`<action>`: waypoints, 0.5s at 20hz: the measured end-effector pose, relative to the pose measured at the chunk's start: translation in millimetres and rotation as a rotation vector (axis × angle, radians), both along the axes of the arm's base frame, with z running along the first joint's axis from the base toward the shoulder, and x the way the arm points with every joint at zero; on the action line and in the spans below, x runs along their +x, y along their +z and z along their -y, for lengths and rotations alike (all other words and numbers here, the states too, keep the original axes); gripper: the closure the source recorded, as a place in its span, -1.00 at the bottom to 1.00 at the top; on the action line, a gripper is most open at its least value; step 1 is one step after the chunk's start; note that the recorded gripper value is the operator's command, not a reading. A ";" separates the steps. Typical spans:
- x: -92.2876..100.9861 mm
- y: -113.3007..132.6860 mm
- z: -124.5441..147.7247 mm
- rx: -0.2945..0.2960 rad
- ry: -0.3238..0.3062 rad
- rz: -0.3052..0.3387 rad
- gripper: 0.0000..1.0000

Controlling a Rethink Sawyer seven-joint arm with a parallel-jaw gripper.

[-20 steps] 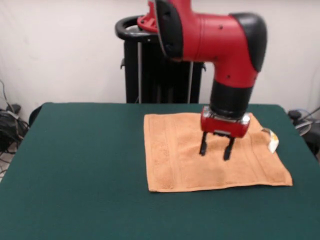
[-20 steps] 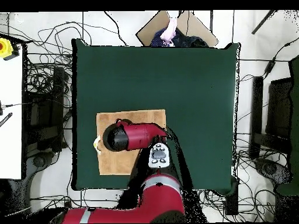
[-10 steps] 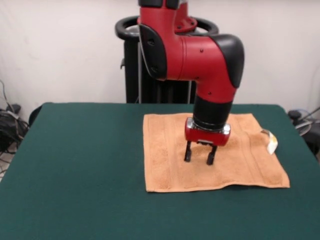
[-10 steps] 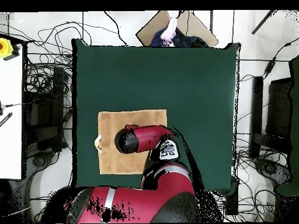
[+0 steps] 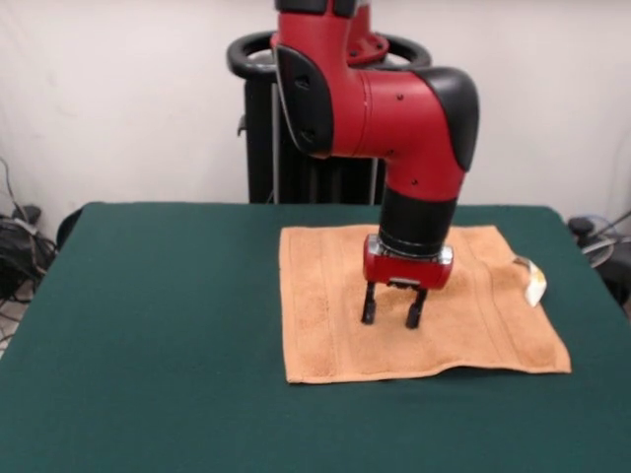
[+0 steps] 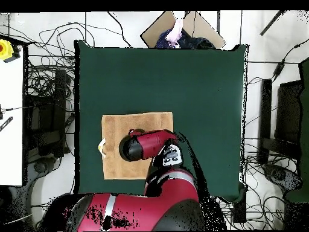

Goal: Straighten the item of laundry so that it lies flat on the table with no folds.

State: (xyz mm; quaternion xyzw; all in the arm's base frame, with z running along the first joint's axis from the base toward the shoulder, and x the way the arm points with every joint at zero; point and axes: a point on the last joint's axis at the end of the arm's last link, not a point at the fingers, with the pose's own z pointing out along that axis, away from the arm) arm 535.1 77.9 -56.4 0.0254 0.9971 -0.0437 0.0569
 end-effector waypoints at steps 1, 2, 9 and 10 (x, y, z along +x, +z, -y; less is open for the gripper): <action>0.1 0.0 0.0 0.000 0.001 0.001 -1.00; 0.2 0.0 -0.1 -0.001 0.001 0.003 -1.00; -1.3 0.0 -1.9 -0.017 0.018 0.019 -1.00; -1.8 0.0 -2.5 -0.023 0.024 0.023 -1.00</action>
